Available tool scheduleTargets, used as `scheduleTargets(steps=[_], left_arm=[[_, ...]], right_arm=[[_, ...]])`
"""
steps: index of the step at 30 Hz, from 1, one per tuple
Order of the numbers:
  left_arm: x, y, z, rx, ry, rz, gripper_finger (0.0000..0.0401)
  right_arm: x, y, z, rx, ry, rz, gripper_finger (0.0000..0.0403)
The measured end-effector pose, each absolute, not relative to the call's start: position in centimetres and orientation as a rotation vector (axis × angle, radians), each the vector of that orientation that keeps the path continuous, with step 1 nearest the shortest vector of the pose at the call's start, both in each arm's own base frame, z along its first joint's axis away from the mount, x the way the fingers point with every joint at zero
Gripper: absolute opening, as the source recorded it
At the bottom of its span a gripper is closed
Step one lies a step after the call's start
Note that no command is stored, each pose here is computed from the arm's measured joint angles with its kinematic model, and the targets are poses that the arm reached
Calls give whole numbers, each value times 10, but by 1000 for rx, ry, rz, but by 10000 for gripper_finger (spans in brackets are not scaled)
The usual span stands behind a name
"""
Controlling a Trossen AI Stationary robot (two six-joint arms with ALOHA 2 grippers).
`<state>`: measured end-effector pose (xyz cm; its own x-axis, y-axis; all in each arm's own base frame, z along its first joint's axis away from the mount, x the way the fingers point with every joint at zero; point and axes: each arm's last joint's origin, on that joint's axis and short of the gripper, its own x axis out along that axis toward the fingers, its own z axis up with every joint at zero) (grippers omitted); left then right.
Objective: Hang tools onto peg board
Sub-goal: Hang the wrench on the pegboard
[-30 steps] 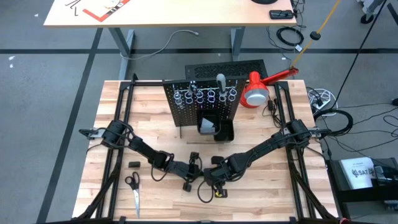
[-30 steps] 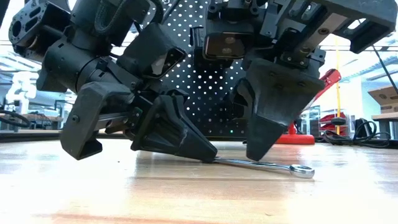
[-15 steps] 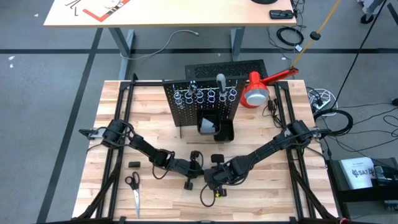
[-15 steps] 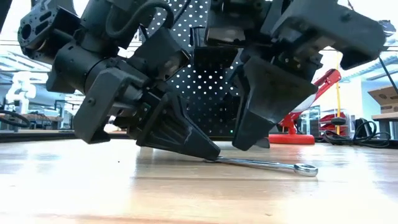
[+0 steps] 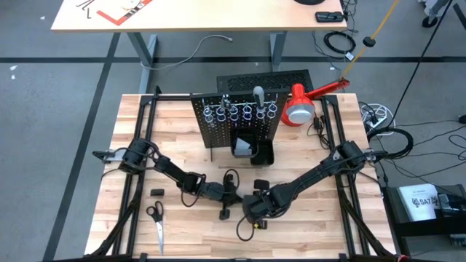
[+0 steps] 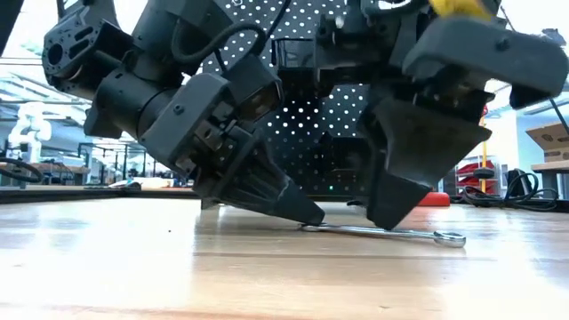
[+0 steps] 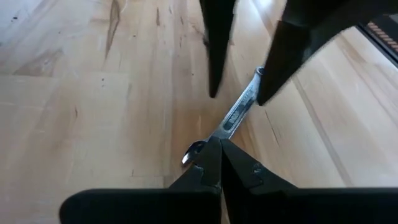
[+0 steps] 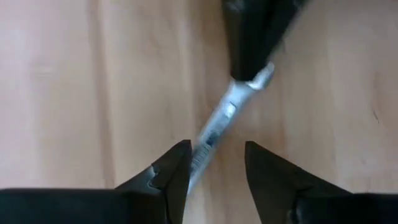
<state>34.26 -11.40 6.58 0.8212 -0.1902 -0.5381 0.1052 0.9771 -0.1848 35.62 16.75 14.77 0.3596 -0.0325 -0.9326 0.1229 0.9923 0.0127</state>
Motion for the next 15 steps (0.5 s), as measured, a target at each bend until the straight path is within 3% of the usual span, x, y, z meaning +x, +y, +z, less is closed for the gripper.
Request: scheduleTargets(steps=[15], left_arm=[[347, -114, 73, -277, 493, -147, 1]], right_arm=[[349, 164, 135, 132, 1249, -167, 85]])
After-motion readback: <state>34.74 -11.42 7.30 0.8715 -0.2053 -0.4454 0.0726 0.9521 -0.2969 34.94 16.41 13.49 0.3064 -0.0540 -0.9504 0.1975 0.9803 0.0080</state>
